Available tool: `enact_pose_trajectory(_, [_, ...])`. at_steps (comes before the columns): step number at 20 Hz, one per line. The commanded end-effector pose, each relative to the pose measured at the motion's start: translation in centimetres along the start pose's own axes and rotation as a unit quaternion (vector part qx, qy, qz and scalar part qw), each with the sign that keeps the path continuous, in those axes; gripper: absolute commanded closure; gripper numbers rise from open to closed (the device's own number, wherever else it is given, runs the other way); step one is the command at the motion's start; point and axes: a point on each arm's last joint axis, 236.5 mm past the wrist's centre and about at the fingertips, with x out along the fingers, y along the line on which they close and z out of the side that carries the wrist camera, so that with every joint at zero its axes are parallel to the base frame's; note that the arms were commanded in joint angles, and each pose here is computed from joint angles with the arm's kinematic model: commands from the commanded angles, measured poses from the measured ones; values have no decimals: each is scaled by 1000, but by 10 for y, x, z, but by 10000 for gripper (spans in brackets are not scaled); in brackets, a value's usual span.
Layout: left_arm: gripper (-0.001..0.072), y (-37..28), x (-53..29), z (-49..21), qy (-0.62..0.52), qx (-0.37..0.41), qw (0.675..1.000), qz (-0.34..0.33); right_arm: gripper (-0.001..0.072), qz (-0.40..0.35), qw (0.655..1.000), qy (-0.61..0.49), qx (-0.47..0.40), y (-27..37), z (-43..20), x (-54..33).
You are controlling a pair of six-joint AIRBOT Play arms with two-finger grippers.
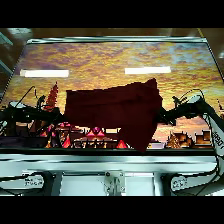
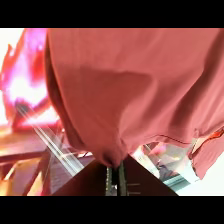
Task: Fold the shirts.
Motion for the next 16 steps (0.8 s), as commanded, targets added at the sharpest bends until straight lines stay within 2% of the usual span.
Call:
enact_pose_trajectory(1, [668,-7,-17,11,-18,12,1000,-4,644,-1,999,-19,-26,15,5,3])
enact_pose_trajectory(4, [669,-42,-74,46,-97,99,990,24,648,16,984,-107,-145,63,27,-58])
enact_pose_trajectory(6, [669,-106,-150,71,-201,204,957,40,648,24,948,-216,-234,119,39,-140])
enact_pose_trajectory(7, [668,-147,-196,75,-261,252,931,40,647,26,917,-288,-275,154,38,-197])
enact_pose_trajectory(8, [668,-192,-245,70,-323,299,897,41,647,29,879,-363,-309,189,29,-256])
enact_pose_trajectory(9, [668,-242,-301,55,-392,348,851,40,647,34,824,-451,-342,226,7,-327])
enact_pose_trajectory(11, [667,-330,-405,-6,-521,425,739,33,648,49,696,-608,-379,282,-69,-456])
enact_pose_trajectory(13, [668,-390,-483,-89,-621,471,627,24,648,65,593,-703,-387,304,-159,-538])
enact_pose_trajectory(14, [668,-405,-508,-127,-653,480,585,22,648,61,566,-725,-388,305,-195,-557])
enact_pose_trajectory(16, [667,-413,-536,-188,-692,474,543,26,648,41,543,-746,-383,292,-251,-572])
